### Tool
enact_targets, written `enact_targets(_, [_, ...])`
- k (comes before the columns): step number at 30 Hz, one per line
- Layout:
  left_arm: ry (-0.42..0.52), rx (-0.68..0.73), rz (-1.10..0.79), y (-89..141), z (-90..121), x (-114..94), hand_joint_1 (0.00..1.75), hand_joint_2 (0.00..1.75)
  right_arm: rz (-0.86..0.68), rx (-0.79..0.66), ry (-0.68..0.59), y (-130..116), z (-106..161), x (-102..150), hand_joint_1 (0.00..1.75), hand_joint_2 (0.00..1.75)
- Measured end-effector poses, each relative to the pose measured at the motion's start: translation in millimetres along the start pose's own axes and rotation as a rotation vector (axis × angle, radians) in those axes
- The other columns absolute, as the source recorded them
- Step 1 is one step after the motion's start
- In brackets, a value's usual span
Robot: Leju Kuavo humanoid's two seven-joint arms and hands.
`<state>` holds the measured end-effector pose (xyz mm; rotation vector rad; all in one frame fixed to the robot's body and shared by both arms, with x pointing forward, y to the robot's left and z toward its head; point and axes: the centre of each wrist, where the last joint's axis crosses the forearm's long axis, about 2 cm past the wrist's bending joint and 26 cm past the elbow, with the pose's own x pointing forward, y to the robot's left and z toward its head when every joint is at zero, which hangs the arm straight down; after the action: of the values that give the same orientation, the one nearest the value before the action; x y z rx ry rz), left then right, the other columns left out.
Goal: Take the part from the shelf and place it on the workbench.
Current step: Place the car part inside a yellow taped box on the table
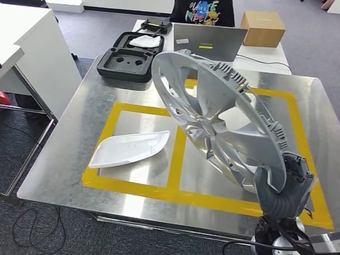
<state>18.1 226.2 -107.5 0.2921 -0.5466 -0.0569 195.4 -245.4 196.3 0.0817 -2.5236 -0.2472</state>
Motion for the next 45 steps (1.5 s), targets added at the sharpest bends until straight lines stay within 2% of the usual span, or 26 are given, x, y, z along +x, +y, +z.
enact_targets(7, [-0.014,-0.007,-0.016,0,0,0,0.00,1.75,0.054,-0.044,-0.030,-9,-6,4,1.75,1.75])
enact_targets(9, [-0.024,-0.014,-0.026,0,0,0,0.00,1.75,0.180,-0.037,-0.054,-13,-8,6,1.75,1.75])
enact_targets(11, [-0.034,-0.023,-0.036,0,0,0,0.00,1.75,0.370,-0.006,-0.087,-16,-10,6,1.75,1.75])
enact_targets(15, [-0.052,-0.042,-0.056,0,0,0,0.00,1.75,0.671,0.064,-0.112,-27,-12,-3,1.75,1.75])
enact_targets(19, [-0.064,-0.056,-0.072,1,-1,1,0.00,1.75,0.835,0.141,-0.083,-43,-18,-16,1.75,1.75])
enact_targets(23, [-0.071,-0.072,-0.082,3,-3,2,0.00,1.75,0.951,0.256,0.003,-63,-25,-31,1.75,1.75])
enact_targets(27, [-0.076,-0.090,-0.090,4,-4,3,0.00,1.75,1.036,0.368,0.092,-85,-29,-46,1.75,1.75])
enact_targets(31, [-0.078,-0.097,-0.092,6,-6,4,0.00,1.75,1.081,0.426,0.120,-102,-35,-53,1.75,1.75])
enact_targets(39, [-0.081,-0.109,-0.093,8,-7,5,0.00,1.75,1.132,0.490,0.171,-116,-38,-59,1.75,1.75])
enact_targets(45, [-0.080,-0.152,-0.098,9,-9,8,0.00,1.75,1.164,0.666,0.259,-126,-46,-75,1.75,1.75])
